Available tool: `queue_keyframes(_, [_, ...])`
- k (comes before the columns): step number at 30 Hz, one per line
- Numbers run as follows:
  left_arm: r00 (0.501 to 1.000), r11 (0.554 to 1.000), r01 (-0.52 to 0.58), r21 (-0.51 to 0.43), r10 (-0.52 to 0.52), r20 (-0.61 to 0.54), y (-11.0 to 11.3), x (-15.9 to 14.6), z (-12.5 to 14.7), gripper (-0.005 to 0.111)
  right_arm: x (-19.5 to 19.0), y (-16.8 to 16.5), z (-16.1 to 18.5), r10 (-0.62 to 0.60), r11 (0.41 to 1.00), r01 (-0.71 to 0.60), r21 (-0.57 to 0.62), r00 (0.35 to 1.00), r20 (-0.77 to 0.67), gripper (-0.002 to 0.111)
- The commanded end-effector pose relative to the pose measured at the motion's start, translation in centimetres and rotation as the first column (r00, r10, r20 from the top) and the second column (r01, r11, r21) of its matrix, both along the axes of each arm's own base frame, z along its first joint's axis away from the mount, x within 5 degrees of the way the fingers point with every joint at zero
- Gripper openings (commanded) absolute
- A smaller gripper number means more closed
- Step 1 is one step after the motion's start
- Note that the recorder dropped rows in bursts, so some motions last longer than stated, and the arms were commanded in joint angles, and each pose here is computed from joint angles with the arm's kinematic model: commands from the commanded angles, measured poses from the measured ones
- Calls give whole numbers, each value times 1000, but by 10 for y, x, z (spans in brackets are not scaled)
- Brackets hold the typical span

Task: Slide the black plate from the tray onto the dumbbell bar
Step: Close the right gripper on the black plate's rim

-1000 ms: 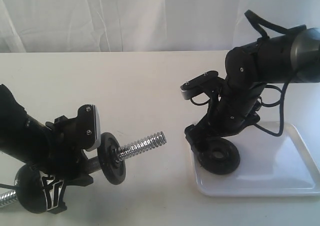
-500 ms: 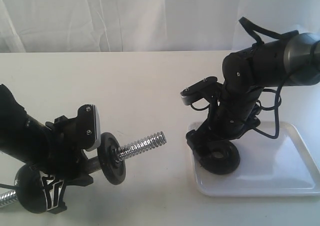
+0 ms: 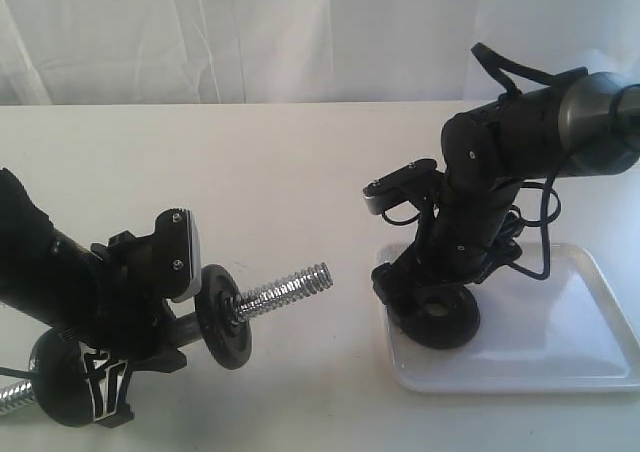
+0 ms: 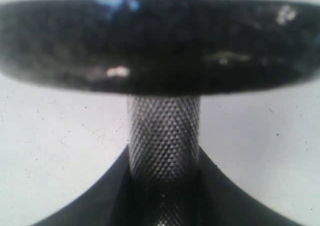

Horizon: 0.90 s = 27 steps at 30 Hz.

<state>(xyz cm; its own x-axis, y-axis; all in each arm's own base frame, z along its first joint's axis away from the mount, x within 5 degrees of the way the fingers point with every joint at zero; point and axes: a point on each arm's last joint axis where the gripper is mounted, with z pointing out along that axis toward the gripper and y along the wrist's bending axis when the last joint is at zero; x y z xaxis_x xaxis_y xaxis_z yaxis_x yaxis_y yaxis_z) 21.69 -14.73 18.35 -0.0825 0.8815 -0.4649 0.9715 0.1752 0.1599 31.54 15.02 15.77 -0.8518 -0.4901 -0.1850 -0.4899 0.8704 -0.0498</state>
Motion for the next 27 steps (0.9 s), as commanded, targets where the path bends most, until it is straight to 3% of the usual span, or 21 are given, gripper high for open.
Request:
queue_keyframes(1, [997, 995, -55, -87, 59, 44, -4, 3, 19, 0, -1, 0, -9, -18, 1000, 17, -14, 999, -27, 104])
queue_keyframes(27, [997, 994, -57, -88, 61, 45, -4, 3, 19, 0, -3, -4, -59, 17, 991, -40, -126, 983, -183, 104])
